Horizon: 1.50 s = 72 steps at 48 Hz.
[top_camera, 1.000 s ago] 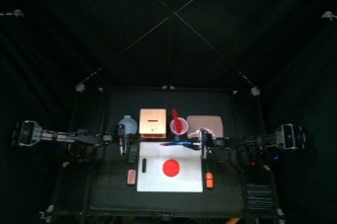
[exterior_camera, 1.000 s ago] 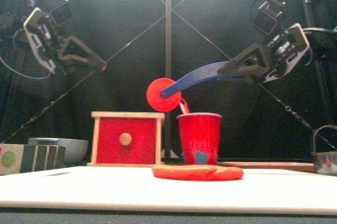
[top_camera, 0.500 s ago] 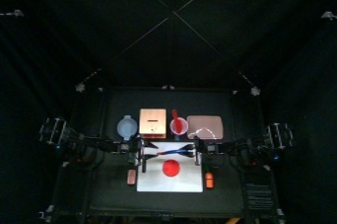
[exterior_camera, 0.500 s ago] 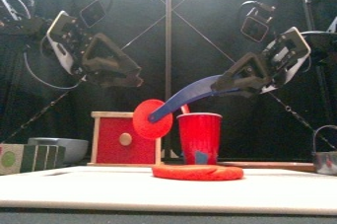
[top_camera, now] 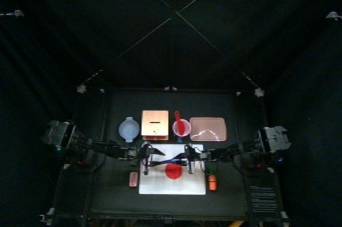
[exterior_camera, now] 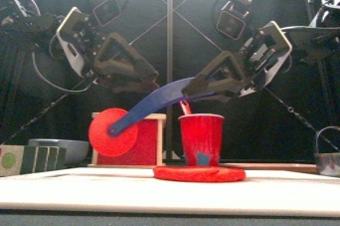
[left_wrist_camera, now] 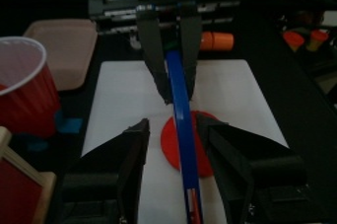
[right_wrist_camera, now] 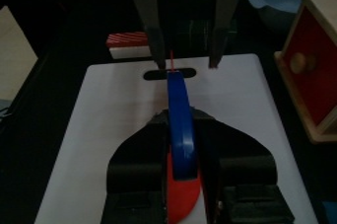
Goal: Grab pizza cutter with other hand
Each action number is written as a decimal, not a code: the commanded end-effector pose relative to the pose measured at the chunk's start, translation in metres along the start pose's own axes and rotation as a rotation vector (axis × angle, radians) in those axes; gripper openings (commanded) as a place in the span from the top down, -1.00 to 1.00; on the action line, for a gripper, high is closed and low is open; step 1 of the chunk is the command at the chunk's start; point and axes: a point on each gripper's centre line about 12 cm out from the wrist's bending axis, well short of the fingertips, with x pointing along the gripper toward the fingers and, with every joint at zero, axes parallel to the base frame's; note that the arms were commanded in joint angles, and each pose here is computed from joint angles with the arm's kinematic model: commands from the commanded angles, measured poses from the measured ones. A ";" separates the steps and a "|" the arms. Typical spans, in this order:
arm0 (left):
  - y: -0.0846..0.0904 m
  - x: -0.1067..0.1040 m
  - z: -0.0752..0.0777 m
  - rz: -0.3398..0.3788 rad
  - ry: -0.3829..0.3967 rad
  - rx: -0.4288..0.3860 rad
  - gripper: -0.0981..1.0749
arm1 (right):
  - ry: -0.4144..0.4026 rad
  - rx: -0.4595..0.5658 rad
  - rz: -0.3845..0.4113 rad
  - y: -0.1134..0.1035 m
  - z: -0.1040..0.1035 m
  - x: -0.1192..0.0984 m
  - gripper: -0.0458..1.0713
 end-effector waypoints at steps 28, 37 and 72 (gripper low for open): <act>0.001 0.005 -0.005 0.038 0.109 0.019 -0.48 | -0.037 0.019 0.000 0.004 0.013 0.001 0.18; -0.003 0.007 -0.006 0.029 0.119 0.033 -0.31 | -0.039 0.025 -0.005 0.003 0.013 0.001 0.18; -0.020 0.014 -0.010 -0.019 0.156 0.053 0.06 | 0.102 0.028 -0.003 0.009 -0.013 0.010 0.18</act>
